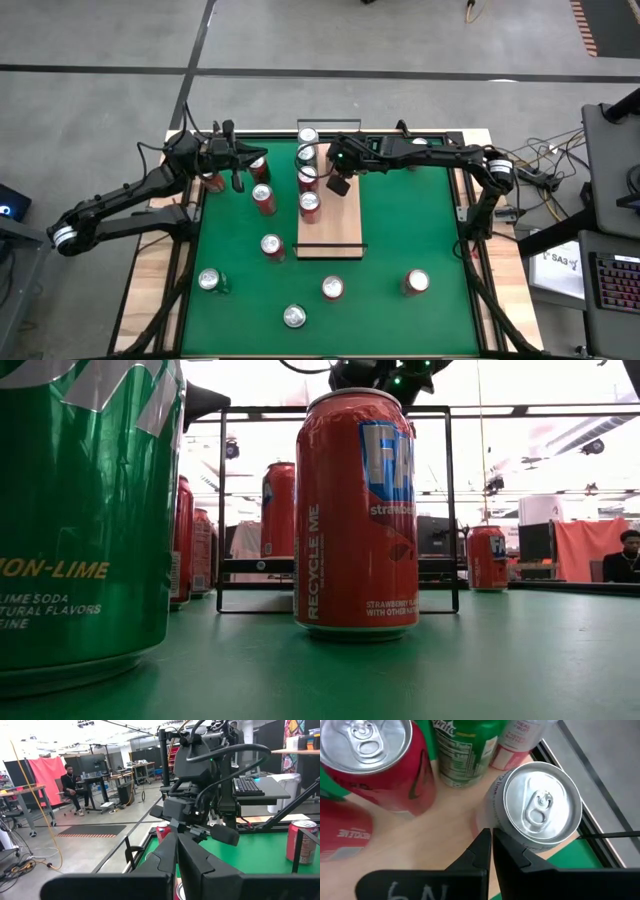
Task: Place canned beverage on shelf
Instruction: Put the white/pink soda can on the shelf and aligned with the other white/pink soda can
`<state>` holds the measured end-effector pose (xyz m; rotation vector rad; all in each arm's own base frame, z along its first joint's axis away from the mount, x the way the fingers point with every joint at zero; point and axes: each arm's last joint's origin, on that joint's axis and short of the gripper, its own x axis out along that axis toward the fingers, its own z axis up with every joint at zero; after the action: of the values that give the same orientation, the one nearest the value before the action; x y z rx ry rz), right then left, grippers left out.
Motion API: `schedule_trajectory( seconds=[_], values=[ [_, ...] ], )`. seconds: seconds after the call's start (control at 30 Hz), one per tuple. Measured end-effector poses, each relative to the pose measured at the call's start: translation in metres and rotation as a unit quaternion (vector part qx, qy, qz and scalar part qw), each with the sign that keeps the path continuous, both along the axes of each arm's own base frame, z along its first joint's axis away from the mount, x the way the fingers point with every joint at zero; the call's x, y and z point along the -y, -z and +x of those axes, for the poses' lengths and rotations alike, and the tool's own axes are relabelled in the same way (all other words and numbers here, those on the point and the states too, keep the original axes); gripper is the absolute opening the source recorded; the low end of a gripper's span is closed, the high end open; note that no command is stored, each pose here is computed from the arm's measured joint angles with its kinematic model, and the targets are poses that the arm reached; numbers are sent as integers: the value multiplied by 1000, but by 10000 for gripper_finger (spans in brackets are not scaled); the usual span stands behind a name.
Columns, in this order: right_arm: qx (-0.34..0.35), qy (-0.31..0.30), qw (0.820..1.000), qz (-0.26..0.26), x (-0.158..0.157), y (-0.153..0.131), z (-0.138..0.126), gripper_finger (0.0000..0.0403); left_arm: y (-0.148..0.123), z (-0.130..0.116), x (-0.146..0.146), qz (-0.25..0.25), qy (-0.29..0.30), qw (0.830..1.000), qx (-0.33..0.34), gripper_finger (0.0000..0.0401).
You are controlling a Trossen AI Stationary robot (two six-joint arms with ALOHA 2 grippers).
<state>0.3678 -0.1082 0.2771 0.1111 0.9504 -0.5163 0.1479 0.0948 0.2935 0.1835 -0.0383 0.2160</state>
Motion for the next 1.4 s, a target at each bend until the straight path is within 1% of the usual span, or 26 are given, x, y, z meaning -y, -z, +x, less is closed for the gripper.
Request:
schedule_trajectory(
  seconds=[0.1,0.17,0.3,0.43,0.63,0.83,1.1,1.3,1.4],
  values=[
    [-4,1,1000,3,-1,0,-1,9,0,0,0,0,0,1000,0,0],
    [-20,1,1000,8,-2,0,-5,9,0,0,0,0,0,1000,0,0],
    [-45,18,999,24,-3,3,-11,9,0,0,0,0,0,1000,0,0],
    [-42,26,999,13,1,4,-10,9,0,0,0,0,0,1000,-1,0],
    [-28,14,999,2,5,6,-4,9,0,0,0,-1,0,1000,-1,0],
    [-4,17,1000,-2,6,4,0,9,0,0,0,-1,0,1000,-1,0],
    [16,22,999,18,-1,3,3,9,1,0,0,-2,0,1000,-2,0],
    [84,10,996,6,-10,-7,14,9,1,0,0,6,0,1000,-6,0],
    [116,9,993,-10,-10,-12,19,9,3,0,0,10,0,1000,-17,0]
  ],
)
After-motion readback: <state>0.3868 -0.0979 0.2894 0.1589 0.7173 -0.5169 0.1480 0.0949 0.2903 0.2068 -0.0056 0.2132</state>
